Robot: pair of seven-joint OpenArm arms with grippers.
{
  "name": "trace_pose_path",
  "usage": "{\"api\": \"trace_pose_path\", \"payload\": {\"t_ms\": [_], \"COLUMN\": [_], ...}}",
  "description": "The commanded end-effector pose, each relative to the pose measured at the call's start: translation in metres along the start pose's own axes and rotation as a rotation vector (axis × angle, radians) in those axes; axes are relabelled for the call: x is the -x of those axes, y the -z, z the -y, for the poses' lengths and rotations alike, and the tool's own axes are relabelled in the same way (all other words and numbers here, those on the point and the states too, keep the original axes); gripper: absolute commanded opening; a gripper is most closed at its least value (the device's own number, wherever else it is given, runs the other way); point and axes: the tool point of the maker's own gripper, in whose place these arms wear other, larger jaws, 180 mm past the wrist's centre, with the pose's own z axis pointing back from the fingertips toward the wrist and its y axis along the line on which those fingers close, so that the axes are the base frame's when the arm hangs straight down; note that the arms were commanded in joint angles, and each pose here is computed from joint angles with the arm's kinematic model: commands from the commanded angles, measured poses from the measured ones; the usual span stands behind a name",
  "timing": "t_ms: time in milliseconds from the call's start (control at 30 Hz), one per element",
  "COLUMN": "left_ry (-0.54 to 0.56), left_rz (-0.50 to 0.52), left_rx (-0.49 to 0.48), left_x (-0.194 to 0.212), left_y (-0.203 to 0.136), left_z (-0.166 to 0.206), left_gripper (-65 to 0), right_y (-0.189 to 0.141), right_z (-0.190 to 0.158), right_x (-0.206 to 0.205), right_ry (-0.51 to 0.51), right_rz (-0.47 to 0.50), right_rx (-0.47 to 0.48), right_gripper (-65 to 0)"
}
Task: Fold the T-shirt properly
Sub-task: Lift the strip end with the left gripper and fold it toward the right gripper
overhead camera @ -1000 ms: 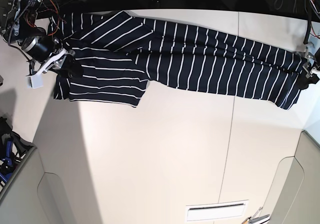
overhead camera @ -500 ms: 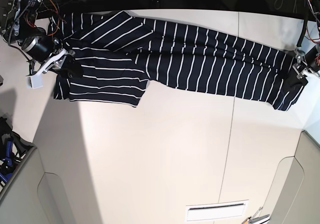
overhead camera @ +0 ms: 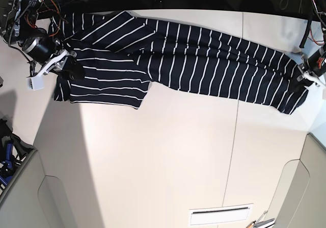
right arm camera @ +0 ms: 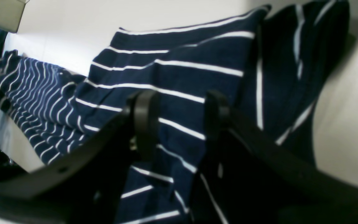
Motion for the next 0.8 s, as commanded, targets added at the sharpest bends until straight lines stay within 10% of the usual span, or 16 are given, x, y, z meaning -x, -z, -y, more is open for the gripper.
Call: {"api": "trace_pose_path", "payload": {"t_ms": [0,767], "left_ry": [0.061,0.485], "left_rz": [0.055,0.196], "left_rx": [0.025,0.329], "left_x": [-0.027,0.012], "left_y": [-0.006,-0.038], "left_z": [0.012,0.212], "left_gripper": [-65.0,-65.0], "right_y": [-0.004,-0.004], "right_z": [-0.002,0.004], "right_x": [-0.015,-0.015], "right_ry": [-0.018,-0.043], "right_rz": [0.048,0.048], "right_rx": [-0.012,0.025], "right_gripper": [-40.6,-40.6]}}
